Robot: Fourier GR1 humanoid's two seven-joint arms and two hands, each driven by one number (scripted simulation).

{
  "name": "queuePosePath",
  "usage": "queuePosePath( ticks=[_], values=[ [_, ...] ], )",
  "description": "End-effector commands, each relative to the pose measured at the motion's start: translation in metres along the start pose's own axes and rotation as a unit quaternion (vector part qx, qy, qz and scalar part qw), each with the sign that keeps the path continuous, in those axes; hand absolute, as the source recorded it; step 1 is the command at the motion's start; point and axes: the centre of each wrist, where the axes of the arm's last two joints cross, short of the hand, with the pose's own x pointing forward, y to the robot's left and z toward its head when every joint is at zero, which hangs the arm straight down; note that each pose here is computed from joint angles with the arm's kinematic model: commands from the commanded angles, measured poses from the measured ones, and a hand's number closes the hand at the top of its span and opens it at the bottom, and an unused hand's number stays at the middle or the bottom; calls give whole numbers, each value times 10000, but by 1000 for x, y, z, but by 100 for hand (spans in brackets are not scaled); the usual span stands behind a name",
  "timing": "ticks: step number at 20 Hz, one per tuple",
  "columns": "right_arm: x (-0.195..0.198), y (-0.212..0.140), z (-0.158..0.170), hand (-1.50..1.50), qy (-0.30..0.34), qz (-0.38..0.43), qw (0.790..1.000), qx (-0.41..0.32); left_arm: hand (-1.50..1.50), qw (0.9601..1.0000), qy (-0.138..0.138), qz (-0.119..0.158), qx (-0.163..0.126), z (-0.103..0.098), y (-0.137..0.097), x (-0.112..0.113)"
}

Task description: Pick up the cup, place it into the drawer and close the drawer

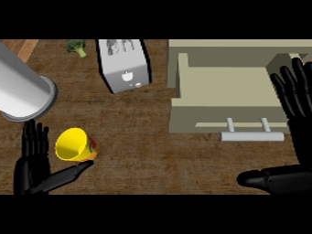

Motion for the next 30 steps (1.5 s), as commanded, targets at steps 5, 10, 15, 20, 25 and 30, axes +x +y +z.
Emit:
queuePosePath(
  ticks=[5,10,15,20,25,30],
  values=[
    [-7,12,3,-150,51,-44,9999,78,-150,9997,125,67,216,12,7,-44],
    [-3,14,6,-150,-14,-81,10000,6,-150,9996,6,67,267,11,20,-66],
    [20,3,3,-150,76,-35,9999,77,-150,9994,121,-52,312,9,31,-80],
    [-4,11,-19,-150,-5,-22,10000,51,-150,9998,180,-8,130,-11,31,-70],
    [0,3,6,-150,25,-60,10000,16,-150,9998,129,25,135,4,25,-88],
    [-18,11,13,-150,-24,-48,10000,47,-150,9998,34,180,-47,1,26,-109]
  ],
)
